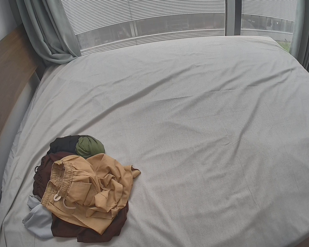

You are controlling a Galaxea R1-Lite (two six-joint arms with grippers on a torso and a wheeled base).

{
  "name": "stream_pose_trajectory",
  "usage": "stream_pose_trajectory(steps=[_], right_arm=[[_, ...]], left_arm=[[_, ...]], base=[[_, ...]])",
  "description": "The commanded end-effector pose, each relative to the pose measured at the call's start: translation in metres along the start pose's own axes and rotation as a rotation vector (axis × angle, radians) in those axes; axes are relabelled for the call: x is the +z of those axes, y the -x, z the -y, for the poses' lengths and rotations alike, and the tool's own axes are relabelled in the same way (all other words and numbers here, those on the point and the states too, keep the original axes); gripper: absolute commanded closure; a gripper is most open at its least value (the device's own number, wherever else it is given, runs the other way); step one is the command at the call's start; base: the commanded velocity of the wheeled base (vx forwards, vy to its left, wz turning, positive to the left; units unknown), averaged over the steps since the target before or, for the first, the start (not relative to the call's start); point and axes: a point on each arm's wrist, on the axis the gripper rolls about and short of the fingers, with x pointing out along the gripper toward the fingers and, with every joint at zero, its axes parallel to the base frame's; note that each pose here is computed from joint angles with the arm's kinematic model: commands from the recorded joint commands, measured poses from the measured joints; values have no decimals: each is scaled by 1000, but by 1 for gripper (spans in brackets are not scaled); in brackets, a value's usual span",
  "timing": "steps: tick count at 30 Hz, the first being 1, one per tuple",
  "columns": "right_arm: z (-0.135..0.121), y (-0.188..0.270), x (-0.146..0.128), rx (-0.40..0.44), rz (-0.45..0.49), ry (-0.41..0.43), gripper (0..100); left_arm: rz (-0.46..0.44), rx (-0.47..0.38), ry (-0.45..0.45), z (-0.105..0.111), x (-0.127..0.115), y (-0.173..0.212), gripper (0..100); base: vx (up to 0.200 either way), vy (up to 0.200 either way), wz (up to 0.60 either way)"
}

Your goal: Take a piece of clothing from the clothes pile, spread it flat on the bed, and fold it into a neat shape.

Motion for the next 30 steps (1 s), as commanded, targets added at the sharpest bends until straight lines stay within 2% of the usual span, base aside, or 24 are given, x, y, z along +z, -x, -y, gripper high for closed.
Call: stream_pose_trajectory(steps=[1,4,7,13,18,25,30], right_arm=[[0,0,-5,-1,-4,0,0],[0,0,-5,-1,-4,0,0],[0,0,-5,-1,-4,0,0],[0,0,-5,-1,-4,0,0],[0,0,-5,-1,-4,1,0],[0,0,-5,-1,-4,-2,0],[0,0,-5,1,-4,-2,0]], left_arm=[[-72,-80,55,-1,1,-8,0],[-99,-136,186,-1,17,-14,0],[-145,-160,230,0,31,-24,0],[-224,-196,237,4,58,-54,0],[-208,-206,240,7,80,-78,0],[-248,-243,243,13,91,-119,0],[-279,-244,240,17,89,-146,0]], base=[[0,0,0],[0,0,0],[0,0,0],[0,0,0],[0,0,0],[0,0,0],[0,0,0]])
